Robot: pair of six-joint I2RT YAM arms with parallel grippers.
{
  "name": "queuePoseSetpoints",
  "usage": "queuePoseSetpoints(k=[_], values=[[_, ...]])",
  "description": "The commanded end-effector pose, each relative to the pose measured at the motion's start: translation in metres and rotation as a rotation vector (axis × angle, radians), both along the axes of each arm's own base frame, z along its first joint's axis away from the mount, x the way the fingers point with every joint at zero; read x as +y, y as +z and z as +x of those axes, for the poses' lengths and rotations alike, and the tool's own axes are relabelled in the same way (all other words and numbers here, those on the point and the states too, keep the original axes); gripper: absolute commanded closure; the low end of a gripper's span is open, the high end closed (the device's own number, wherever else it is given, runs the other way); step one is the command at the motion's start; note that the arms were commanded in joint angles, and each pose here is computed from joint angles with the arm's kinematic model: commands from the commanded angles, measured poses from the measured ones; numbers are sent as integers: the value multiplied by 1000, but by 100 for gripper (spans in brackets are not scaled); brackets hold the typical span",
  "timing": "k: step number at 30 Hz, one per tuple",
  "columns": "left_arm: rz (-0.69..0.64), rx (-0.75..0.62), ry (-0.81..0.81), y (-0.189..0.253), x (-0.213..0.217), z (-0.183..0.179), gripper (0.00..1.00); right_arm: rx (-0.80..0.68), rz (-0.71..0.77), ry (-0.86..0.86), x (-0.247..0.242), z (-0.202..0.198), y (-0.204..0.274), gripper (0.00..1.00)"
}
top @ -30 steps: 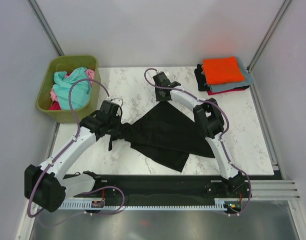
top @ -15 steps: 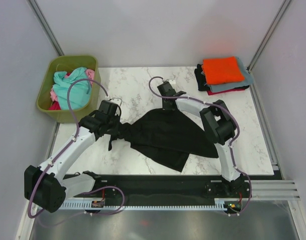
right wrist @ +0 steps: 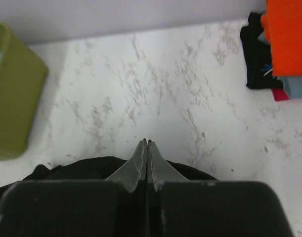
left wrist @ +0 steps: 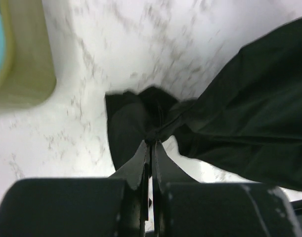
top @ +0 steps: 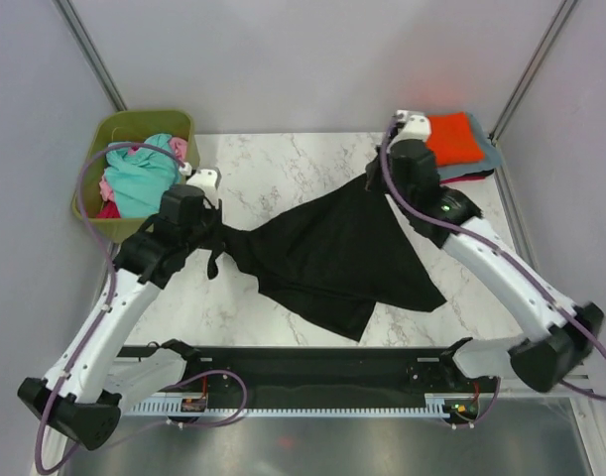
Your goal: Fold and stack the t-shirts
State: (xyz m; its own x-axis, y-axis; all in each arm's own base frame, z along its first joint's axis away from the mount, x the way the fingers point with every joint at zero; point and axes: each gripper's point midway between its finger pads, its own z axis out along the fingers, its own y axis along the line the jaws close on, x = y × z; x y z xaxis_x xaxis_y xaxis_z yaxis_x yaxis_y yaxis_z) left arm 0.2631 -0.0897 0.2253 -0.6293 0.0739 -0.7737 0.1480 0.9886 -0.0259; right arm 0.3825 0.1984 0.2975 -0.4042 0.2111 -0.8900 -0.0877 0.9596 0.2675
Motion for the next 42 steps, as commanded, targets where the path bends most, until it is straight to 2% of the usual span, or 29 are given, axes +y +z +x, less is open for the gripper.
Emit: queuePoseSetpoints(k=[1,2,8,10,16,21,28,30,32,36,39,40,42], values=[[-79,-251,-135,102,-14,-6,98,-89,44,-19,-27,-40,51,100],[-94,-310,-160,124,-14,-12,98,-152,87,-22,-40,-59,81,100],[-101,-616,-305,244,-14,-40,98,-382,248,34,-81,-137,175,100],[-98,-746,-363,286,-12,-60,98,-446,271,54,-91,-156,197,100],[-111,-1012,-526,360,-13,-118,98,-637,255,101,-124,-209,253,100],[-134,-1155,-608,392,-10,-160,98,-742,236,123,-142,-241,290,100],[-95,-1259,-610,411,0,-181,98,-767,138,-70,-177,-242,303,100],[-73,-1247,-615,409,-3,-172,98,-741,110,-124,-184,-235,298,100],[-37,-1224,-614,404,-8,-157,98,-666,46,-193,-188,-205,281,100],[21,-1099,-609,377,-27,-98,98,-468,-108,-317,-190,-137,225,100],[76,-974,-615,344,-50,-35,98,-333,-181,-366,-181,-84,175,100],[136,-897,-602,319,-59,5,98,-257,-230,-391,-177,-56,148,100],[218,-800,-578,288,-68,54,98,-157,-301,-463,-186,-23,109,100]])
